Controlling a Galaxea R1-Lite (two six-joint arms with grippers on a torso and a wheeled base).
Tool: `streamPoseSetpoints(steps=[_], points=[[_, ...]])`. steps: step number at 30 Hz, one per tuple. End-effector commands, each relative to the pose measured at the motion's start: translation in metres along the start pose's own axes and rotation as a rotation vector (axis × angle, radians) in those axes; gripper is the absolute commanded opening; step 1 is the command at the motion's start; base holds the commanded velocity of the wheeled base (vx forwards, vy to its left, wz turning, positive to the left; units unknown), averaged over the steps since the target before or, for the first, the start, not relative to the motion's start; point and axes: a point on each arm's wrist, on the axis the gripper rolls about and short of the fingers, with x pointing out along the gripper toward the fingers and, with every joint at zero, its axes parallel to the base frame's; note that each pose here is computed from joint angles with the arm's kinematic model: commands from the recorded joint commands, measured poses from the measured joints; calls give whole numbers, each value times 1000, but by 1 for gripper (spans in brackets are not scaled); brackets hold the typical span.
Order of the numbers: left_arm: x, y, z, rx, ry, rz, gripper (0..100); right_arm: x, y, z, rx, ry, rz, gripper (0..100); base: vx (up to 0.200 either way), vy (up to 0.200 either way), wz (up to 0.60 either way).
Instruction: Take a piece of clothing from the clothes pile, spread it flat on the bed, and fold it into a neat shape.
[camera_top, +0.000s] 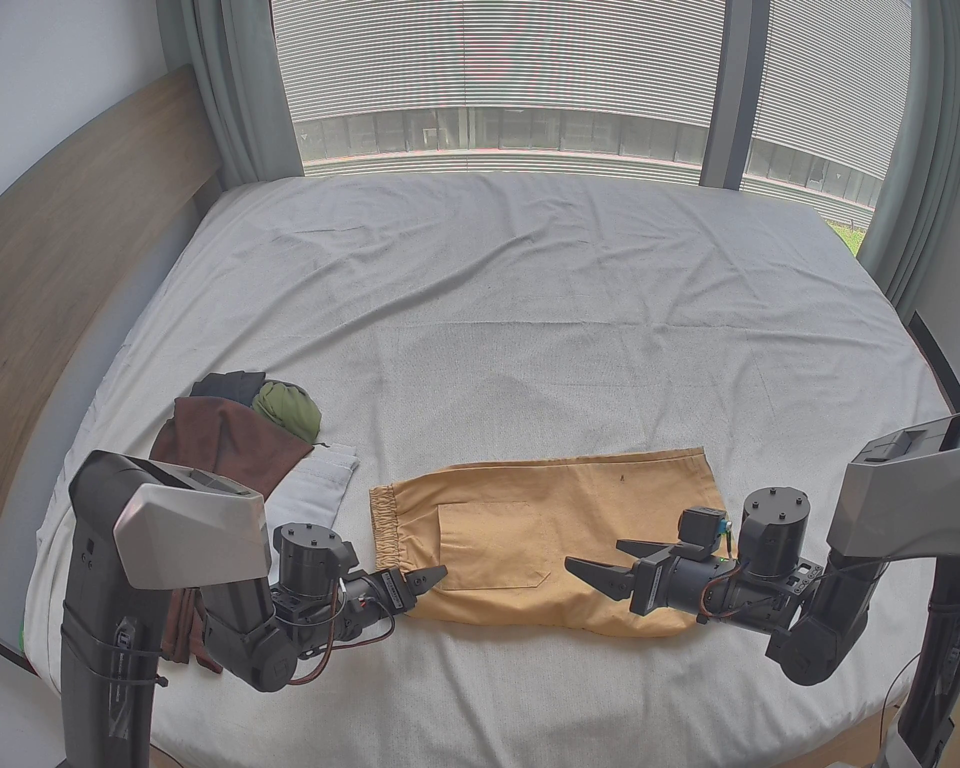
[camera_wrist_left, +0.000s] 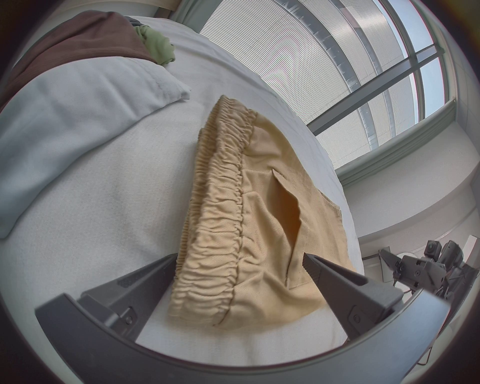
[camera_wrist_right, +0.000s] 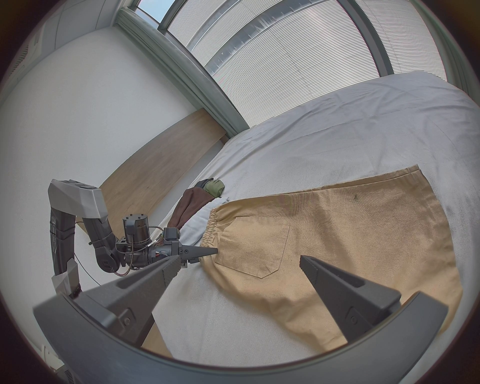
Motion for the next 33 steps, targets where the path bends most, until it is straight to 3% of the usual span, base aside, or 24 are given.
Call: streamPoseSetpoints(steps=[1,9,22,23,33], points=[[5,-10,6,-7,-21,-29,100,0,0,-1,0,3,1,100,0,0,0],[5,-20,18,-88,-49,-53,100,1,1,-1,-2,3,5,100,0,0,0],[8,-19,19,-103,-48,-51,100,1,2,-2,-2,5,6,100,0,0,0],[8,-18,19,-106,-47,-49,0,1,2,-2,-2,6,7,100,0,0,0],[2,-5,27,-129,-70,-15,0,1,2,-4,0,15,5,100,0,0,0]])
